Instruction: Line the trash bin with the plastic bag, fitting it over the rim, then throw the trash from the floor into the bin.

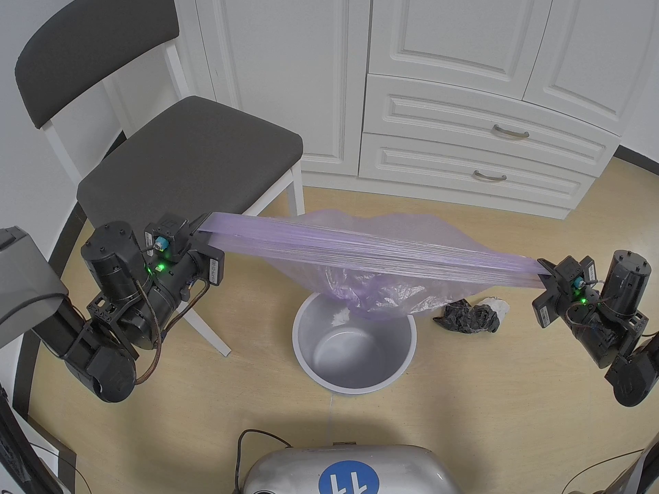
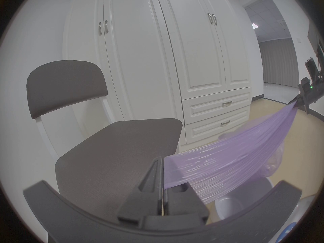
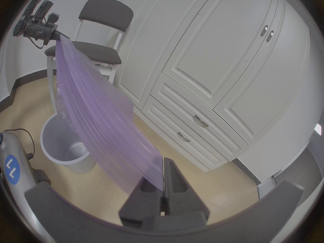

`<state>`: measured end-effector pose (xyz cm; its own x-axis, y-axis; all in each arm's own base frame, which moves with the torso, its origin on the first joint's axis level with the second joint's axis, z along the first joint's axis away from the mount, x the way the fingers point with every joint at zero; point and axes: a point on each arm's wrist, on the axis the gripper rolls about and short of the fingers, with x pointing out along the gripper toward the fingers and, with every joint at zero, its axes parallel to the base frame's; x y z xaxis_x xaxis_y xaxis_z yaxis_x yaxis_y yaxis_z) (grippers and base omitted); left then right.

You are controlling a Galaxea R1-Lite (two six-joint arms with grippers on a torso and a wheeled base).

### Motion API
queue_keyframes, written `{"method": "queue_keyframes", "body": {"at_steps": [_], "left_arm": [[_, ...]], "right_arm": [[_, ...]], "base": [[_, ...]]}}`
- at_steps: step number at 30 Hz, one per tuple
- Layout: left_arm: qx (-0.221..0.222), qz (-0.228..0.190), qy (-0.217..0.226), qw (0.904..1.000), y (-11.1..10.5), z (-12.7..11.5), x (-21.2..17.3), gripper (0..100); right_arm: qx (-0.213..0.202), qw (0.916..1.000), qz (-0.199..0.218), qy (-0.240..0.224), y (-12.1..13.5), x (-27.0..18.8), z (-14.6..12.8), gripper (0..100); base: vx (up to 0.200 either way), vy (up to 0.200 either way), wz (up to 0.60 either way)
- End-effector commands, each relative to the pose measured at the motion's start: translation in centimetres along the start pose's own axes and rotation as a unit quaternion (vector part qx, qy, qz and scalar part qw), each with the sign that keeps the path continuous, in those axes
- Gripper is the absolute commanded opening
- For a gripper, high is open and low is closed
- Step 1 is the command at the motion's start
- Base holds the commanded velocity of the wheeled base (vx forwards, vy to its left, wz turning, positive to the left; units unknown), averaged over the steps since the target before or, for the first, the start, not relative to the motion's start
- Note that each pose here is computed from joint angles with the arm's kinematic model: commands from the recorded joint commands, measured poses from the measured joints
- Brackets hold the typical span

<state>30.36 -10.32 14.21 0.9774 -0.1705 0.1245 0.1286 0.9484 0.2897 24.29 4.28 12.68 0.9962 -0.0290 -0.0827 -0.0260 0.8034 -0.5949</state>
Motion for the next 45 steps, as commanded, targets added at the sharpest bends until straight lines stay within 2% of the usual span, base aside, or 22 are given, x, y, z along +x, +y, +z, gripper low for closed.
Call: {"method": "queue_keyframes", "body": {"at_steps": [1, 8, 10, 14, 17, 18, 19, 22, 23, 24, 28, 30, 31, 32, 35, 37, 45], "left_arm": [[-0.001, 0.007, -0.007, 0.9999, 0.1, 0.2, 0.1, 0], [-0.015, -0.026, -0.05, 0.9983, -2.5, 1.8, -0.6, 0], [-0.023, -0.049, -0.057, 0.9969, -3.9, 2.3, -0.9, 0], [-0.031, -0.1, -0.053, 0.9931, -7.2, 2.1, -1.6, 0], [-0.042, -0.125, -0.056, 0.9897, -8.7, 2.5, -2.3, 0], [-0.046, -0.128, -0.057, 0.989, -8.8, 2.6, -2.4, 0], [-0.062, -0.14, -0.059, 0.9865, -9.5, 2.9, -2.7, 0], [-0.095, -0.161, -0.066, 0.98, -10.7, 3.6, -3.2, 0], [-0.095, -0.161, -0.066, 0.98, -10.7, 3.6, -3.2, 0], [-0.116, -0.179, -0.069, 0.9745, -11.7, 4.1, -3.6, 0], [-0.15, -0.212, -0.063, 0.9638, -13.6, 4.3, -4.6, 0], [-0.155, -0.221, -0.057, 0.9611, -14.2, 4.1, -4.8, 0], [-0.155, -0.222, -0.056, 0.961, -14.3, 4.1, -4.9, 0], [-0.157, -0.229, -0.051, 0.9594, -14.8, 3.8, -5.0, 0], [-0.154, -0.232, -0.044, 0.9595, -15.0, 3.4, -5.1, 0], [-0.151, -0.227, -0.038, 0.9613, -15.0, 3.1, -5.0, 0], [-0.138, -0.173, -0.016, 0.9752, -11.9, 1.3, -3.2, 0]], "right_arm": [[0.004, 0.9999, -0.009, -0.01, -0.4, -0.3, 0.4, 0], [0.025, 0.9961, 0.024, -0.081, -1.3, -1.4, 2.1, 0], [0.062, 0.9902, 0.06, -0.11, -1.3, -1.3, 2.5, 0], [0.094, 0.9774, 0.124, -0.143, -0.9, -0.9, 2.7, 0], [0.115, 0.9604, 0.192, -0.166, -0.4, -0.7, 2.6, 0], [0.117, 0.9573, 0.203, -0.169, -0.3, -0.7, 2.6, 0], [0.127, 0.9472, 0.236, -0.176, -0.1, -0.8, 2.5, 0], [0.143, 0.93, 0.291, -0.173, 1.2, -0.3, 2.0, 0], [0.143, 0.93, 0.291, -0.173, 1.2, -0.3, 2.0, 0], [0.147, 0.9219, 0.313, -0.176, 2.3, -0.1, 2.2, 0], [0.159, 0.9053, 0.342, -0.196, 4.6, -0.1, 2.6, 0], [0.171, 0.8932, 0.359, -0.21, 5.8, -0.5, 2.9, 0], [0.172, 0.892, 0.361, -0.211, 5.9, -0.6, 2.9, 0], [0.185, 0.8799, 0.386, -0.207, 7.1, -1.0, 3.3, 0], [0.204, 0.8686, 0.405, -0.201, 8.4, -1.7, 4.0, 0], [0.222, 0.8661, 0.407, -0.188, 9.4, -1.8, 4.4, 0], [0.273, 0.8718, 0.374, -0.16, 12.2, -0.1, 5.5, 0]], "base": [[0.0, 0.0, 0.0], [0.0, 0.0, 0.0], [0.0, 0.0, 0.0], [0.0, 0.0, 0.0], [0.0, 0.0, 0.0], [0.0, 0.0, 0.0], [0.0, 0.0, 0.0], [0.0, 0.0, 0.0], [0.0, 0.0, 0.0], [0.0, 0.0, 0.0], [0.0, 0.0, 0.0], [0.0, 0.0, 0.0], [0.0, 0.0, 0.0], [0.0, 0.0, 0.0], [0.0, 0.0, 0.0], [0.0, 0.0, 0.0], [0.0, 0.0, 0.0]]}}
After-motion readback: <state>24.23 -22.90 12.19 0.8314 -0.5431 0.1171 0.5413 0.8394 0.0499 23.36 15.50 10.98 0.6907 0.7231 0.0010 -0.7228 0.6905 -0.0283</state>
